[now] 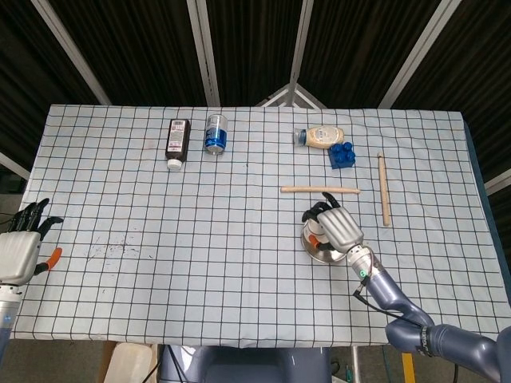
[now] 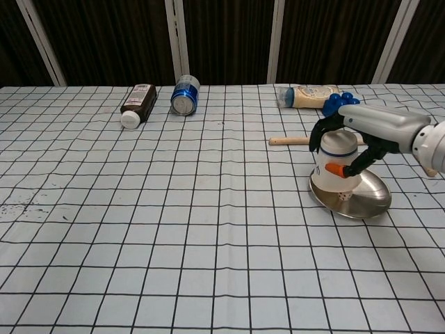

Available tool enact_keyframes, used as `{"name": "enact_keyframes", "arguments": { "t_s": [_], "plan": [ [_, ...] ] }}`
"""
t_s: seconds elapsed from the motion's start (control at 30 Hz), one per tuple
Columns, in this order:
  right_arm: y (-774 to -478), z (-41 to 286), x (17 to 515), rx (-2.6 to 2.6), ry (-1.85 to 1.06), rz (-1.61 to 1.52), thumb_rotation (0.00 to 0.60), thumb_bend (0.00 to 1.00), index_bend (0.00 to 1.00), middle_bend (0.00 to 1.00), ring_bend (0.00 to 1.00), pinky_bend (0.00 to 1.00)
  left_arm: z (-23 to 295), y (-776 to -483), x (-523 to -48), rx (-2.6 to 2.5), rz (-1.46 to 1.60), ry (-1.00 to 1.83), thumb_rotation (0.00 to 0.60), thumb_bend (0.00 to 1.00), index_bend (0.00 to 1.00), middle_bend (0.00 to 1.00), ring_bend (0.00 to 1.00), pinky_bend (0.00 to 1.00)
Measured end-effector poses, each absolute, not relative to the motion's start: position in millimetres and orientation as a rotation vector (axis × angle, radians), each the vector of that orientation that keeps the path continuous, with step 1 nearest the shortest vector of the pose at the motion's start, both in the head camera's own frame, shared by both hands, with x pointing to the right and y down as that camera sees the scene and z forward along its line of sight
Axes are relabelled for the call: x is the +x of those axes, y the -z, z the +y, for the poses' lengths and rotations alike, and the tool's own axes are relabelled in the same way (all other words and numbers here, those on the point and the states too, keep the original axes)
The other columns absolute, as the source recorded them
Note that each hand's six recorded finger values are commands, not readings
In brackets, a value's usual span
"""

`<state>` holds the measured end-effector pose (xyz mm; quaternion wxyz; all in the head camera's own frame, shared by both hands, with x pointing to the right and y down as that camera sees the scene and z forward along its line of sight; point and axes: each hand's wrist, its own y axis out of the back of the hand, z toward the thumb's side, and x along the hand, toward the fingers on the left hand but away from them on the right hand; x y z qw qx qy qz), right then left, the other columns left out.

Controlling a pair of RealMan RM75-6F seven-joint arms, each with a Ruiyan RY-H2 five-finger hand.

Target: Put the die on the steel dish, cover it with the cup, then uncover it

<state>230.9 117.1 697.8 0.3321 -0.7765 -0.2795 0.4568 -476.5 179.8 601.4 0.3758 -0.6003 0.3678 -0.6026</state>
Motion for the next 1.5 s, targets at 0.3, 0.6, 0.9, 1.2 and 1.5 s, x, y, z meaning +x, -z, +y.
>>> {"name": "enact_keyframes", "arguments": {
  "t_s": [0.3,0.6,0.9,1.2,1.5],
  "plan": [
    [-689.7,113.7,244.2,-2.001,-1.204,-0.76,0.6,0.41,0.4,0.51,0.24,0.0,180.4,-602.7,-475.2,-1.539,0.932,1.543,0.6,0.47,0.27,0.0,0.0,0.1],
    [-675.5,89.1,279.5,-1.907,-1.257,-0.843,0.6,0.41,0.4,0.51,0.24,0.0,180.4,-602.0,-476.2,-1.532,0.937,1.546,0.6,0.47,0.27,0.0,0.0,0.1],
    [-669.6,66.7,339.2,-1.775,-1.354,-0.922,0.6,0.41,0.4,0.51,0.24,0.0,180.9,-603.4,-473.9,-1.53,0.929,1.546,0.6,0.47,0.27,0.0,0.0,0.1],
    [-690.6,62.1,363.7,-1.792,-1.408,-0.987,0.6,0.41,0.4,0.51,0.24,0.0,180.5,-607.1,-473.4,-1.519,0.921,1.563,0.6,0.47,0.27,0.0,0.0,0.1],
    [-712.7,53.8,363.3,-1.821,-1.413,-0.999,0.6,0.41,0.4,0.51,0.24,0.0,177.9,-610.9,-476.3,-1.494,0.925,1.588,0.6,0.47,0.27,0.0,0.0,0.1]
  ]
}}
